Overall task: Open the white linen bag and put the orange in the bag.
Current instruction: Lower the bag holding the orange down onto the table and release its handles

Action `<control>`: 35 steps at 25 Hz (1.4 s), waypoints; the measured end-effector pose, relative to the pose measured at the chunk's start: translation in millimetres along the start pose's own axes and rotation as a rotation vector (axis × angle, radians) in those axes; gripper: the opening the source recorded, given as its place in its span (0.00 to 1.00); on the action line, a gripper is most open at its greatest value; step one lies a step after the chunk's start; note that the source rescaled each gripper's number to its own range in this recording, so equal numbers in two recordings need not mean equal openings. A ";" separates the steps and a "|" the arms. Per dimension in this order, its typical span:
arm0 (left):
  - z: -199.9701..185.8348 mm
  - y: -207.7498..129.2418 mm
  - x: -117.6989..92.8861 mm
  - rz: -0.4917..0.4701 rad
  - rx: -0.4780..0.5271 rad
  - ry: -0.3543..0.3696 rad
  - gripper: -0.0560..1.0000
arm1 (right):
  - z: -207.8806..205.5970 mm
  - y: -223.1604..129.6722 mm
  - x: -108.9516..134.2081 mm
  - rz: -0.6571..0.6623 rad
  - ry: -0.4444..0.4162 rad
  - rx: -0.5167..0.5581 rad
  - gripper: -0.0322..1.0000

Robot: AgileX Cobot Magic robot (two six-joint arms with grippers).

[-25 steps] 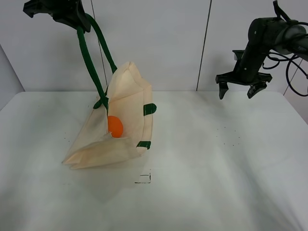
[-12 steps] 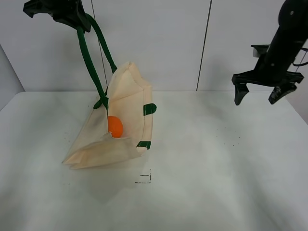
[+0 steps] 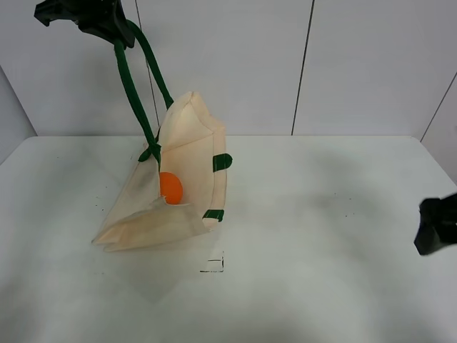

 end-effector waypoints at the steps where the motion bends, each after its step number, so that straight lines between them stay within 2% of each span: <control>1: 0.0 0.0 0.0 0.000 0.000 0.000 0.05 | 1.5 -15.7 1.6 0.000 -0.003 -0.026 1.00; 4: 0.0 0.0 0.0 0.000 0.000 0.000 0.05 | 1.0 -50.8 5.2 -0.006 -0.014 -0.127 1.00; 7: 0.0 0.0 0.0 0.000 0.000 0.000 0.05 | -2.7 -82.5 8.5 -0.010 -0.030 -0.282 1.00; 10: 0.0 0.0 0.0 0.000 0.000 0.000 0.05 | -19.1 -98.1 10.3 -0.015 -0.054 -0.513 1.00; 14: 0.0 0.0 0.0 0.000 0.000 0.000 0.05 | -34.8 -117.3 12.4 -0.015 -0.074 -0.695 1.00; 17: 0.0 0.0 0.0 0.000 0.000 0.000 0.05 | -39.7 -125.6 13.3 -0.016 -0.081 -0.758 1.00; 25: 0.0 0.0 0.0 0.001 0.000 0.000 0.05 | -43.4 -135.9 13.3 0.034 -0.117 -0.826 1.00; 30: 0.0 0.0 0.0 0.001 0.000 0.000 0.05 | -48.7 -149.7 15.7 0.033 -0.129 -0.922 1.00; 35: 0.0 0.0 0.0 0.001 0.000 0.000 0.05 | -45.3 -150.5 16.8 0.045 -0.110 -0.915 1.00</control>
Point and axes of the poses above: a point on each arm's last joint axis where the gripper is mounted, z pointing out along that axis toward the gripper, x along the wrist's bending axis when the last joint is at zero, y = z × x, the point moved 2 cm from there along z, pointing out along that axis toward the gripper, and after that the axes turned 6 degrees about -z, right-handed, at the moved point
